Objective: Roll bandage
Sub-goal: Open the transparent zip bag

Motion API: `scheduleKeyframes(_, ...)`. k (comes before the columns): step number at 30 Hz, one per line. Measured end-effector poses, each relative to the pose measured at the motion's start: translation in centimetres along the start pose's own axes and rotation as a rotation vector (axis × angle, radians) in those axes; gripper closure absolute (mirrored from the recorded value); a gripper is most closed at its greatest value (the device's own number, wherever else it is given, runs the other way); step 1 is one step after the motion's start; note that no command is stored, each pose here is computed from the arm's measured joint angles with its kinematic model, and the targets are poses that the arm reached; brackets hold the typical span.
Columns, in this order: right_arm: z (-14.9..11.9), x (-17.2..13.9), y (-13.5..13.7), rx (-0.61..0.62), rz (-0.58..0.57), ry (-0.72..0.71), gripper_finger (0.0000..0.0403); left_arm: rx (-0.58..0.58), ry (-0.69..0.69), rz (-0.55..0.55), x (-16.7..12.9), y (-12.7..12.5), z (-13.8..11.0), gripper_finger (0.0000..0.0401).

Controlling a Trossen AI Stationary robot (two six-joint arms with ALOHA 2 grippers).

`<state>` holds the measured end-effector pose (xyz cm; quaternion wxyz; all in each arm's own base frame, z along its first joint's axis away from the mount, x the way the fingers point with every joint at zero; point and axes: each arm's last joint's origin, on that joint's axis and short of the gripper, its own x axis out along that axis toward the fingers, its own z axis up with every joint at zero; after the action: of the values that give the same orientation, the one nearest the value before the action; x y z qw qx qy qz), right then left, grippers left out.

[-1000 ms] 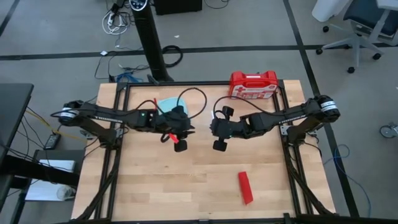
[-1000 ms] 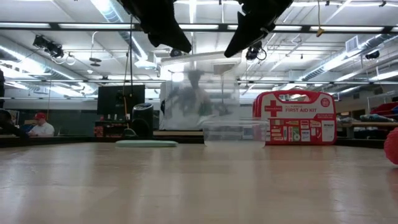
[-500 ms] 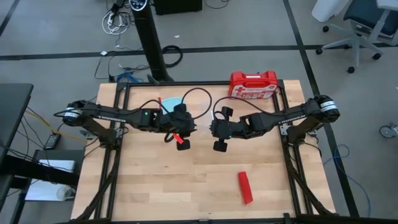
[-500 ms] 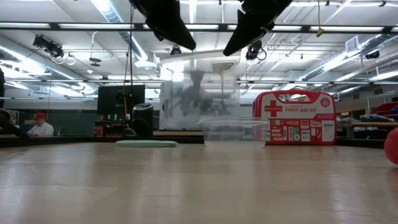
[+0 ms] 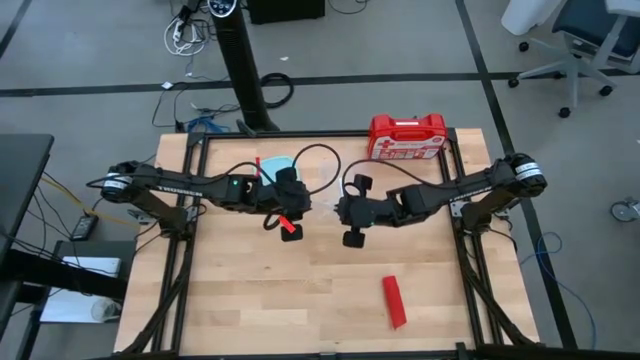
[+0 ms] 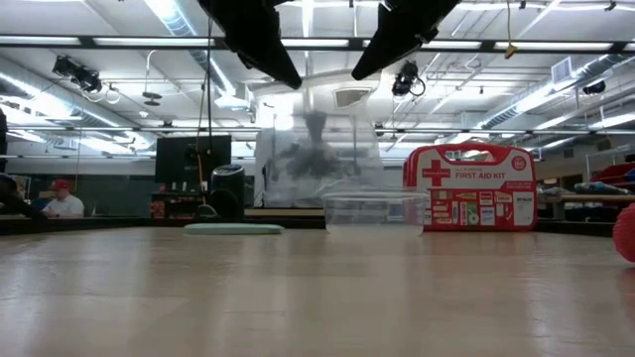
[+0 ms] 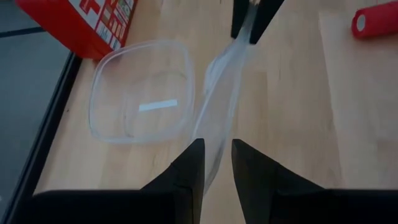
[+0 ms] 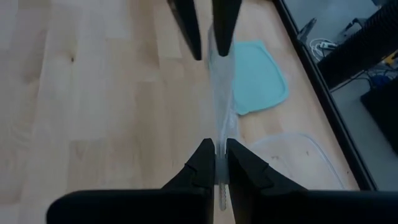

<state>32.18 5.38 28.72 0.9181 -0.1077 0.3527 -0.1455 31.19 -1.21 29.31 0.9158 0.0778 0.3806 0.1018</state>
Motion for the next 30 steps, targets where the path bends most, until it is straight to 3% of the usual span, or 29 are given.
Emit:
scheduleKeyframes(5,0.0,-0.2,0.5,-0.066,0.037,-0.003,0.0382,0.098,0.031,0.000,0.0,0.0,-0.3,0.0316)
scheduleKeyframes(12,-0.1,-0.2,0.8,-0.079,0.238,0.005,0.0381,0.295,0.045,0.009,-0.1,-0.3,-0.4,0.0316)
scheduleKeyframes(17,-0.1,0.0,0.6,-0.094,0.255,0.010,0.0381,0.449,0.034,-0.011,-0.4,-1.2,-0.4,0.0316)
scheduleKeyframes(23,0.2,0.1,-0.2,-0.059,0.241,-0.011,0.0381,0.485,0.013,-0.028,-0.7,-2.1,-0.3,0.0316)
scheduleKeyframes(30,0.8,-1.0,-2.1,0.001,0.357,-0.061,0.0381,0.596,0.018,-0.099,-1.2,-3.5,-0.7,0.0297)
